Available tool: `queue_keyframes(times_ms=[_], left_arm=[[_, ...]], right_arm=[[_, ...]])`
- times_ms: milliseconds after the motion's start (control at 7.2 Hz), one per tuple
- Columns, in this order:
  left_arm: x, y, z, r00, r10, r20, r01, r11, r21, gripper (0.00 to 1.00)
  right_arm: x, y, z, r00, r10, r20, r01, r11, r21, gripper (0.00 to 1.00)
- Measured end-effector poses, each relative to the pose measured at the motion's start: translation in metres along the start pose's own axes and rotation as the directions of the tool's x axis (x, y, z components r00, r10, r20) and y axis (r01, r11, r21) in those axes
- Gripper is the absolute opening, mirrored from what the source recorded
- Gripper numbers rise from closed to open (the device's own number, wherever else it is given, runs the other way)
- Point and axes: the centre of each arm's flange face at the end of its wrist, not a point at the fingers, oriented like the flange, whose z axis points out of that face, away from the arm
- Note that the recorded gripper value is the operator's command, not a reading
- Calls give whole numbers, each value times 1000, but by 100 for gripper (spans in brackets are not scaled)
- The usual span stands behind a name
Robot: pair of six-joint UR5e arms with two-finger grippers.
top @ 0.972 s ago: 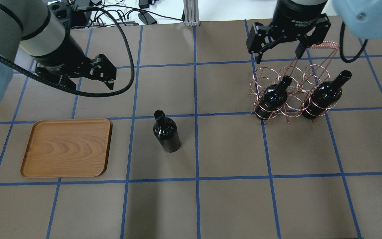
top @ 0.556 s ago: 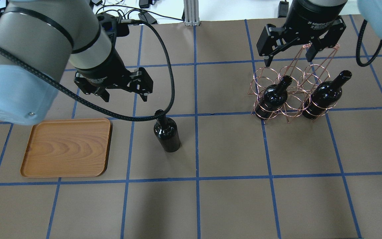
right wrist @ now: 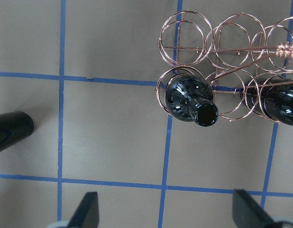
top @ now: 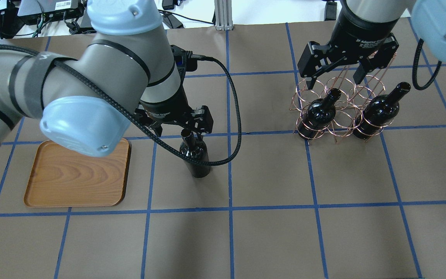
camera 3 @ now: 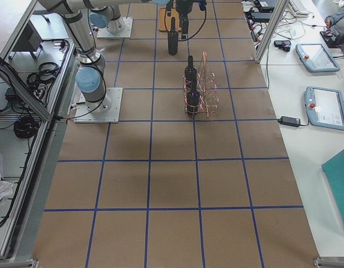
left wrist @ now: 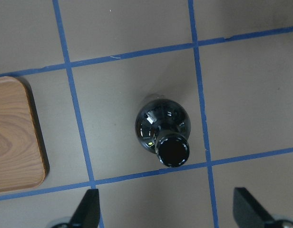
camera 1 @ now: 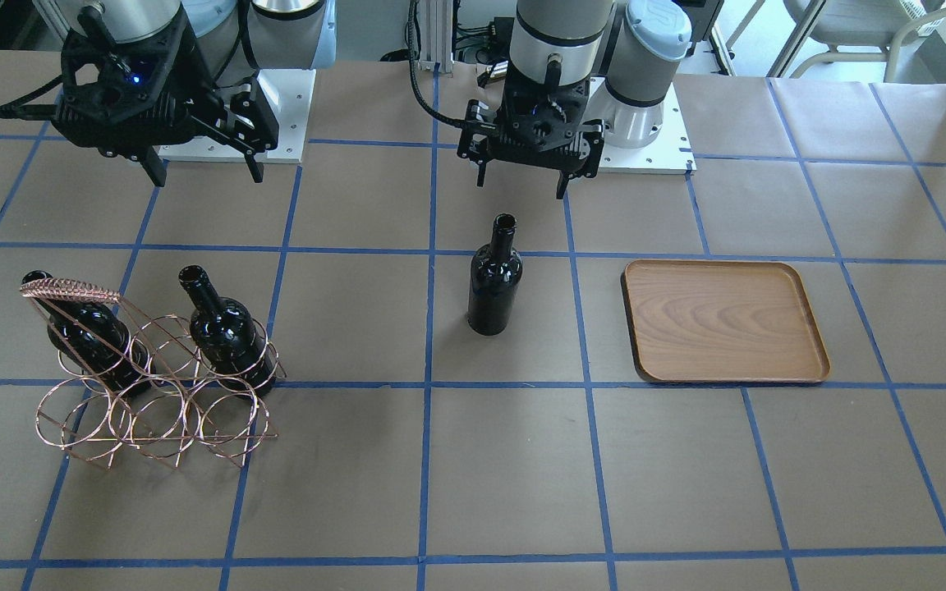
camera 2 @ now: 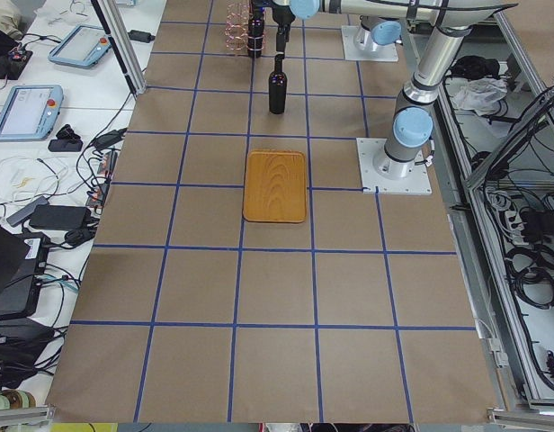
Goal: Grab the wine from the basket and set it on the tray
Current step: 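Move the left gripper over the standing bottle while the right gripper rises, then lower the left gripper around the bottle neck and close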
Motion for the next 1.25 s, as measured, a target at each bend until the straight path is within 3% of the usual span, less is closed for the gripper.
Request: queue_keyframes(times_ms=[139,556,694,833,972,1111,1250], left_arm=[[3,-6,17,1000,5,1,-5,1000,-13,95],[5,-14,36,1000,19,4,-19,999,-33,78],[5,-14,38,1000,21,3,-21,999,-37,66],[6,-15,40,1000,22,-3,-22,999,-42,60],[7,-15,42,1000,22,-15,-23,998,-50,60],[8,-16,45,1000,23,-22,-24,998,-59,60],[8,-16,47,999,23,-23,-24,997,-68,34]], right_arm=[[0,1,1,1000,5,-1,-5,1000,-3,31],[5,5,1,999,7,-40,-8,1000,-23,32],[5,6,1,999,7,-42,-9,1000,-28,24],[4,7,1,999,7,-44,-9,999,-31,10],[5,7,1,999,7,-46,-9,999,-33,9],[5,7,1,999,8,-48,-9,999,-33,0],[5,10,1,999,8,-48,-11,999,-46,0]])
